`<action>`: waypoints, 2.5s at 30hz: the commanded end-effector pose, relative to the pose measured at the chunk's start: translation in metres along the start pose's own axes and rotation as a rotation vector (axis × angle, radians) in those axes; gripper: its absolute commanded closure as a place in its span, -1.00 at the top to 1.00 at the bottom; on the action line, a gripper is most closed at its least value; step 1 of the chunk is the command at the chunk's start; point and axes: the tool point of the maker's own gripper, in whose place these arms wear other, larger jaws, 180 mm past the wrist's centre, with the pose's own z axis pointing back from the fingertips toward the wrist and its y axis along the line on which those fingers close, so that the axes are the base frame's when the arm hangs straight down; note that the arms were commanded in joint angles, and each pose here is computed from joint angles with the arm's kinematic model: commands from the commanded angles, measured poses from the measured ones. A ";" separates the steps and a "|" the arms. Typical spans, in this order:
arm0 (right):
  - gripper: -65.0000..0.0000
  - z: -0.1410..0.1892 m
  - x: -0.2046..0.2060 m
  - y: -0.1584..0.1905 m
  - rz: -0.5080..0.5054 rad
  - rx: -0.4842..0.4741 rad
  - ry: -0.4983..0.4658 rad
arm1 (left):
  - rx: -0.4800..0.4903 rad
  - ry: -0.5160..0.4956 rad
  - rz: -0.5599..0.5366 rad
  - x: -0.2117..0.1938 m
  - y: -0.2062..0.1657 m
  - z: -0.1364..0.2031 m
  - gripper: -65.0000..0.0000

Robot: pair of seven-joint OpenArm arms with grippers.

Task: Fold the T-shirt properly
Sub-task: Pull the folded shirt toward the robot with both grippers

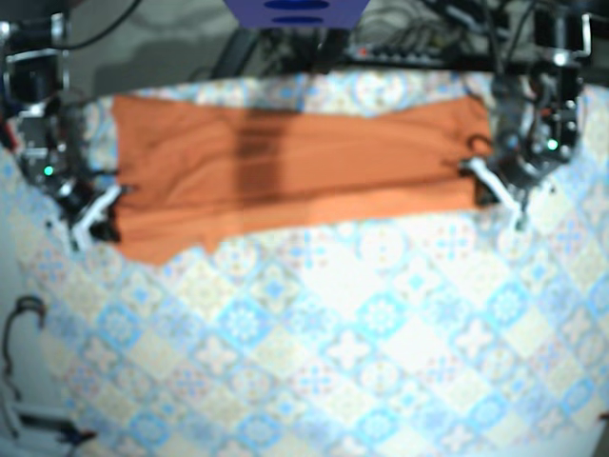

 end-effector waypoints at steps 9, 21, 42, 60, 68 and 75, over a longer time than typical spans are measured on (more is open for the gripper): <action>-0.96 0.013 0.013 -0.012 0.038 -0.016 -0.037 | 0.041 -0.014 -0.049 -0.002 0.018 0.013 -1.00; -0.96 0.021 -0.007 -0.006 0.033 -0.005 0.000 | 0.061 0.022 -0.091 -0.028 0.017 0.017 -1.00; -0.96 0.059 -0.009 -0.015 0.076 -0.038 -0.009 | 0.063 0.038 -0.098 -0.034 0.019 0.021 -1.00; -0.96 0.066 -0.026 -0.005 0.069 -0.018 0.024 | 0.090 0.063 -0.137 -0.039 0.025 0.022 -1.00; -0.96 0.074 -0.030 0.012 0.086 0.014 0.027 | 0.087 0.058 -0.134 -0.038 0.023 0.021 -1.00; -0.96 0.086 -0.034 0.017 0.088 0.016 0.031 | 0.082 0.064 -0.134 -0.043 0.021 0.023 -1.00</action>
